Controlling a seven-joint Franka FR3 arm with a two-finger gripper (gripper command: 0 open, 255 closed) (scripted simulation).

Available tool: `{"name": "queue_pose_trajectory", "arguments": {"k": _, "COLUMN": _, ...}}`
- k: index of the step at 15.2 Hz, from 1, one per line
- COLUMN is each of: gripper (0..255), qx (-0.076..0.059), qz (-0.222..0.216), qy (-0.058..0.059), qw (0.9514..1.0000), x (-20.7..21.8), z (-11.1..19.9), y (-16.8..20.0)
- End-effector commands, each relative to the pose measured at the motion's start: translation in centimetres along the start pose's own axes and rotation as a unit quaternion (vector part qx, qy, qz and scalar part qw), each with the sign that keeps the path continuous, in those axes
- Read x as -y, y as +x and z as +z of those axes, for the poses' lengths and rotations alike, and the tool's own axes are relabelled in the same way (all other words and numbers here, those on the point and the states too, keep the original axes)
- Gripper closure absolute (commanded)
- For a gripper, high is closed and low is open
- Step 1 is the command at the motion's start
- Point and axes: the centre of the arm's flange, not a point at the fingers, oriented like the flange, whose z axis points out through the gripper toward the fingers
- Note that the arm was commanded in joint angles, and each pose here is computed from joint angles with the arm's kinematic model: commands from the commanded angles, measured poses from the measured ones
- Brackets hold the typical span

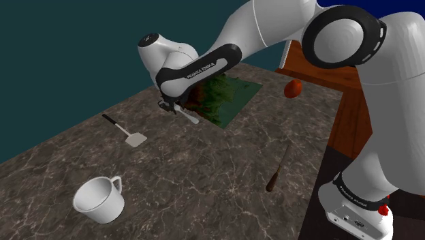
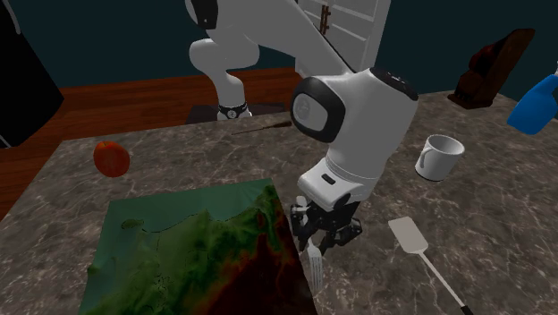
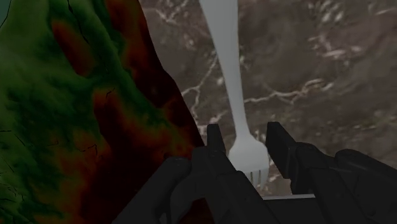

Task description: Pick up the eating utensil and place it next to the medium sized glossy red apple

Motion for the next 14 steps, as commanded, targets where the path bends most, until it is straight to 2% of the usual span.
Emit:
{"name": "queue_pose_trajectory", "arguments": {"k": 1, "gripper": 255, "qx": 0.002, "qz": 0.001, "qy": -0.001, "qw": 1.0000, "x": -0.1, "z": -0.2, "y": 0.0}}
{"name": "queue_pose_trajectory", "arguments": {"k": 14, "gripper": 255, "qx": 0.002, "qz": 0.001, "qy": -0.001, "qw": 1.0000, "x": -1.6, "z": -6.8, "y": 1.1}}
